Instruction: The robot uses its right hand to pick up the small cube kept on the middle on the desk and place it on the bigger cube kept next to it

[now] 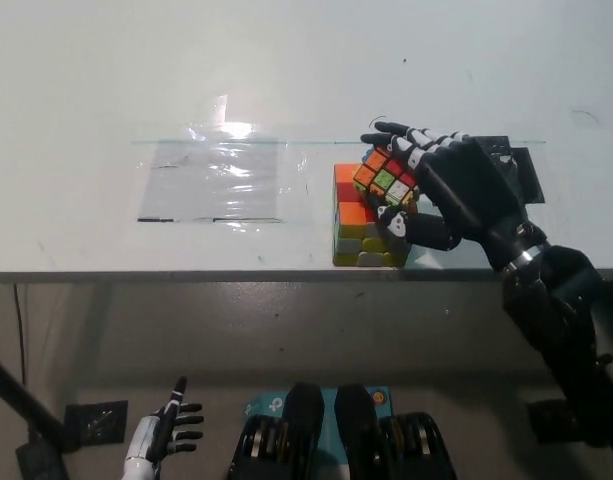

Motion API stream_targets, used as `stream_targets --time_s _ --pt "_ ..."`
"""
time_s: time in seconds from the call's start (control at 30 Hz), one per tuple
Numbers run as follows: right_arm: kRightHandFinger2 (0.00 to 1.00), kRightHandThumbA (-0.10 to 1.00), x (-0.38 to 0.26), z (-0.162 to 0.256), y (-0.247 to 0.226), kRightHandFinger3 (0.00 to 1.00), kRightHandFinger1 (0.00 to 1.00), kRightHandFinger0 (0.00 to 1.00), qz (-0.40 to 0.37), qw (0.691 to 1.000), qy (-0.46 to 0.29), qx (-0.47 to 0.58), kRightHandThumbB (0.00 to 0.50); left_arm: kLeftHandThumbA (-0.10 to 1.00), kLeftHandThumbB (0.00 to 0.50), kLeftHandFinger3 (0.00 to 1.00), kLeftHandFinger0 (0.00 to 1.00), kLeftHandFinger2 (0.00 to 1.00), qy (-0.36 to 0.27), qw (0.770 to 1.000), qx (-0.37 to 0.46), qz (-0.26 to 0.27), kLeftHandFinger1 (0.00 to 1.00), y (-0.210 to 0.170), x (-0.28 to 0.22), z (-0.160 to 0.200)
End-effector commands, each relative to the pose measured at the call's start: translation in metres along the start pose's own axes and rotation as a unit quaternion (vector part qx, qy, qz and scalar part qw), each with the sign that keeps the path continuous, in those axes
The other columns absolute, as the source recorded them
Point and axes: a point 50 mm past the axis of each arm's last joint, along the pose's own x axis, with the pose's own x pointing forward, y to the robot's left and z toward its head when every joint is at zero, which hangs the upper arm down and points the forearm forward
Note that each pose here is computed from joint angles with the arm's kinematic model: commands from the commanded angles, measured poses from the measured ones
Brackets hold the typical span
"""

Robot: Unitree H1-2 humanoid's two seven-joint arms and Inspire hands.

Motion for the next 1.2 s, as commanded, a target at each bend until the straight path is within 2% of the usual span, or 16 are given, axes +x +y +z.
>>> stream_targets --time_s 0.0,0.1,0.13,0.3,0.37,0.43,0.47,0.53,0.57,0.6,0.67,0.77,0.83,0.9,1.07,1.17 --pt "0.66 -0.1 0.006 0.009 0.003 0.47 0.29 0.0 -0.021 0.999 -0.015 0.022 0.001 0.92 0.097 0.66 0.64 0.67 -0.036 0.999 0.003 0.004 0.59 0.006 0.009 0.02" --pt "0.58 -0.1 0.009 0.012 0.003 0.46 0.24 0.0 -0.026 0.999 -0.016 0.024 0.0 0.91 0.119 0.6 0.58 0.62 -0.041 0.999 -0.001 0.001 0.54 0.007 0.01 0.02" --pt "0.52 -0.1 0.01 0.015 0.004 0.59 0.19 0.0 -0.021 0.999 -0.013 0.034 0.0 0.9 0.128 0.6 0.57 0.61 -0.037 0.999 -0.004 0.002 0.53 0.007 0.01 0.019" --pt "0.38 -0.1 0.014 0.02 0.004 0.76 0.06 0.0 -0.015 0.999 -0.011 0.048 0.0 0.91 0.113 0.54 0.59 0.58 -0.041 0.999 0.008 0.003 0.53 0.006 0.01 0.019" --pt "0.4 -0.1 0.017 0.021 0.005 1.0 0.13 0.0 -0.006 0.999 -0.015 0.038 0.0 0.92 0.11 0.58 0.6 0.61 -0.04 0.999 0.005 0.002 0.55 0.006 0.01 0.019" --pt "0.39 0.04 0.017 0.022 0.005 1.0 0.19 0.06 0.004 0.999 -0.012 0.036 0.0 0.93 0.124 0.59 0.58 0.62 -0.037 0.999 0.009 0.004 0.54 0.007 0.009 0.019" --pt "0.46 0.26 0.017 0.022 0.005 1.0 0.38 0.23 0.015 0.999 -0.008 0.029 0.046 0.92 0.12 0.62 0.59 0.64 -0.035 0.999 0.008 0.006 0.55 0.007 0.009 0.019" --pt "0.43 0.37 0.018 0.022 0.005 1.0 0.41 0.27 0.018 1.0 -0.006 0.023 0.041 0.92 0.122 0.64 0.6 0.66 -0.035 0.999 0.009 0.007 0.56 0.007 0.01 0.019" --pt "0.64 0.45 0.019 0.021 0.005 1.0 0.59 0.42 0.026 1.0 -0.002 0.01 0.128 0.92 0.108 0.63 0.6 0.65 -0.038 0.999 0.008 0.004 0.56 0.007 0.009 0.02" --pt "0.9 0.58 0.019 0.02 0.004 1.0 0.78 0.6 0.032 0.999 0.0 0.006 0.133 0.91 0.106 0.61 0.62 0.65 -0.039 0.999 0.006 0.005 0.56 0.007 0.009 0.019" --pt "1.0 0.7 0.019 0.02 0.003 1.0 0.98 0.76 0.042 0.999 0.002 -0.019 0.169 0.91 0.116 0.63 0.7 0.7 -0.036 0.999 0.004 0.007 0.63 0.006 0.009 0.018" --pt "1.0 0.72 0.017 0.019 0.0 1.0 1.0 0.92 0.039 0.998 0.001 -0.058 0.203 0.92 0.118 0.58 0.6 0.63 -0.035 0.999 0.008 0.009 0.55 0.005 0.007 0.017" --pt "1.0 0.7 0.015 0.019 -0.001 1.0 1.0 1.0 0.028 0.997 -0.001 -0.065 0.217 0.93 0.115 0.69 0.71 0.74 -0.032 0.999 0.009 0.007 0.66 0.005 0.007 0.016" --pt "1.0 0.72 0.014 0.019 -0.001 1.0 1.0 1.0 0.026 0.997 0.0 -0.07 0.219 0.89 0.109 0.73 0.72 0.75 -0.03 1.0 -0.001 0.006 0.67 0.005 0.007 0.015" --pt "1.0 0.76 0.012 0.017 -0.003 1.0 1.0 1.0 0.01 0.996 0.006 -0.084 0.241 0.87 0.118 0.56 0.53 0.58 -0.03 1.0 -0.008 0.004 0.5 0.005 0.006 0.014" --pt "1.0 0.83 0.01 0.018 -0.005 1.0 1.0 1.0 0.001 0.996 0.009 -0.084 0.263 0.87 0.118 0.6 0.65 0.64 -0.026 1.0 -0.005 0.007 0.59 0.005 0.006 0.013"
